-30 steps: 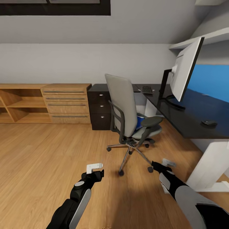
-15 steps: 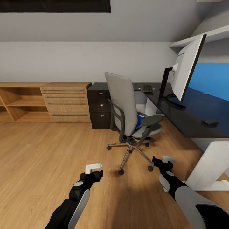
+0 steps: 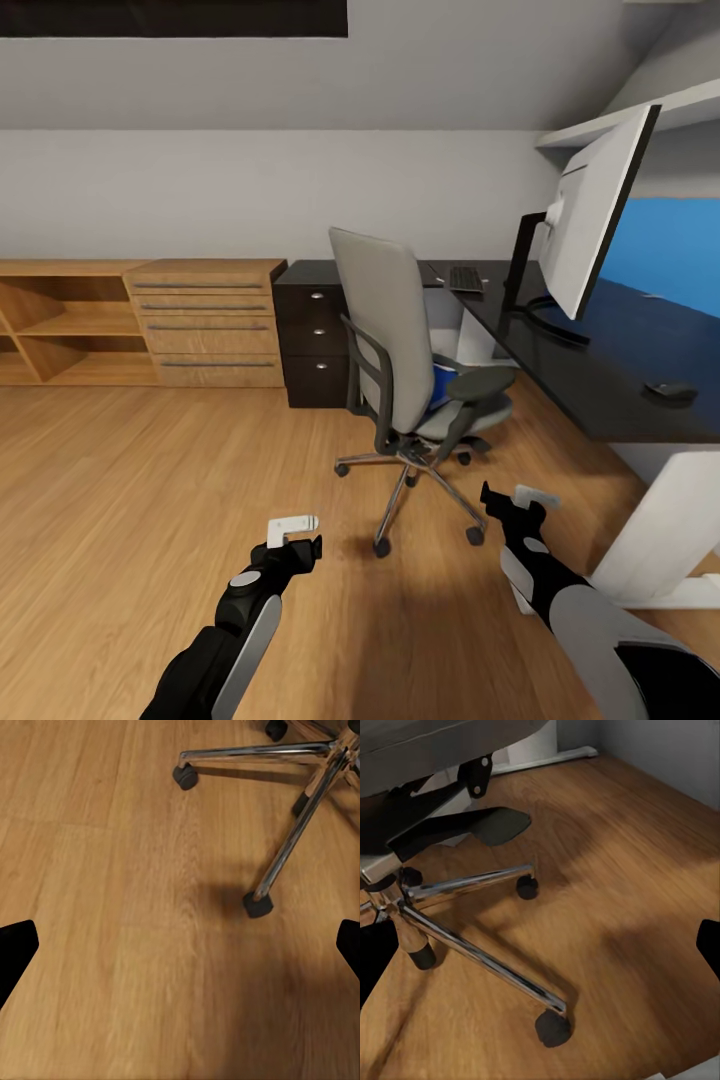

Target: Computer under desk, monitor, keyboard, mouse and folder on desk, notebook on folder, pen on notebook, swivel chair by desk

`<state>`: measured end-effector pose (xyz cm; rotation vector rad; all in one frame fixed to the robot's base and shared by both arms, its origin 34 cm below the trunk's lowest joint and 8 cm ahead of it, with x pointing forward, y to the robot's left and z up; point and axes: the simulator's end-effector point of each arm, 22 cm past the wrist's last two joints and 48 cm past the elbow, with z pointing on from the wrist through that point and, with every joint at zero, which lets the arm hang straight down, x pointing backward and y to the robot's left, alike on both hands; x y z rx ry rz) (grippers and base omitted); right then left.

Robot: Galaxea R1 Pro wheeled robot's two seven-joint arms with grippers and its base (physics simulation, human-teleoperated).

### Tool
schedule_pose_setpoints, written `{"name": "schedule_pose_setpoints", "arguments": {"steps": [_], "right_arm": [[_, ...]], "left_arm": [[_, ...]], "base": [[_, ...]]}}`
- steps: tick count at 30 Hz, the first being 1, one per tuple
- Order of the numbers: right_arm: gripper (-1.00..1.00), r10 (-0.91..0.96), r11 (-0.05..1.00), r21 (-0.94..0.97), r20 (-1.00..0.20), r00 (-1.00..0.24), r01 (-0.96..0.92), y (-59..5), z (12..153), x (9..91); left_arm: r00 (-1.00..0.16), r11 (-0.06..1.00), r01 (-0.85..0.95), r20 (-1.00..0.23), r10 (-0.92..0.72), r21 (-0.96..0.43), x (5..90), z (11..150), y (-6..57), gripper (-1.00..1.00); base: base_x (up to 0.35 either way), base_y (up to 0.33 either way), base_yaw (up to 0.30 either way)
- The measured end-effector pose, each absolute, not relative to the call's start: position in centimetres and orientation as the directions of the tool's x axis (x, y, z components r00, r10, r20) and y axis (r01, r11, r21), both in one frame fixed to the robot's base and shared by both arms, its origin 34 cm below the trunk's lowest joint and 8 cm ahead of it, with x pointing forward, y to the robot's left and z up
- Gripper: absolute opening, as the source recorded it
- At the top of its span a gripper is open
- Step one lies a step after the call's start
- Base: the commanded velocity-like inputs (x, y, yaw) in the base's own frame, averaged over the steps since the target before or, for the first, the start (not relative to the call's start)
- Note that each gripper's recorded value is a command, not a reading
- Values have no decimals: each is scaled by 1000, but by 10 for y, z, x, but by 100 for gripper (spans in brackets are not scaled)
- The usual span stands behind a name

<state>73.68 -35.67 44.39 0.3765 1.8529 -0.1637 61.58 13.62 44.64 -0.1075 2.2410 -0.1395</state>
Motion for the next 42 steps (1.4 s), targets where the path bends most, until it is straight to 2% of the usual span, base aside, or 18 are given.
{"name": "schedule_pose_setpoints", "arguments": {"steps": [9,34,42], "right_arm": [[100,175,938,77,-947,-270,338,-356,443,736],[100,176,937,77,-947,-270,341,-358,443,736],[100,169,935,81,-958,-233,346,-362,450,737]], "left_arm": [[-624,990,-29,-771,-126,-138,616,446,136,100],[-625,990,-31,-771,-127,-138,615,445,137,100],[-624,990,-29,-771,-127,-140,616,445,136,100]], "base": [[212,0,0],[106,0,0],[44,0,0]]}}
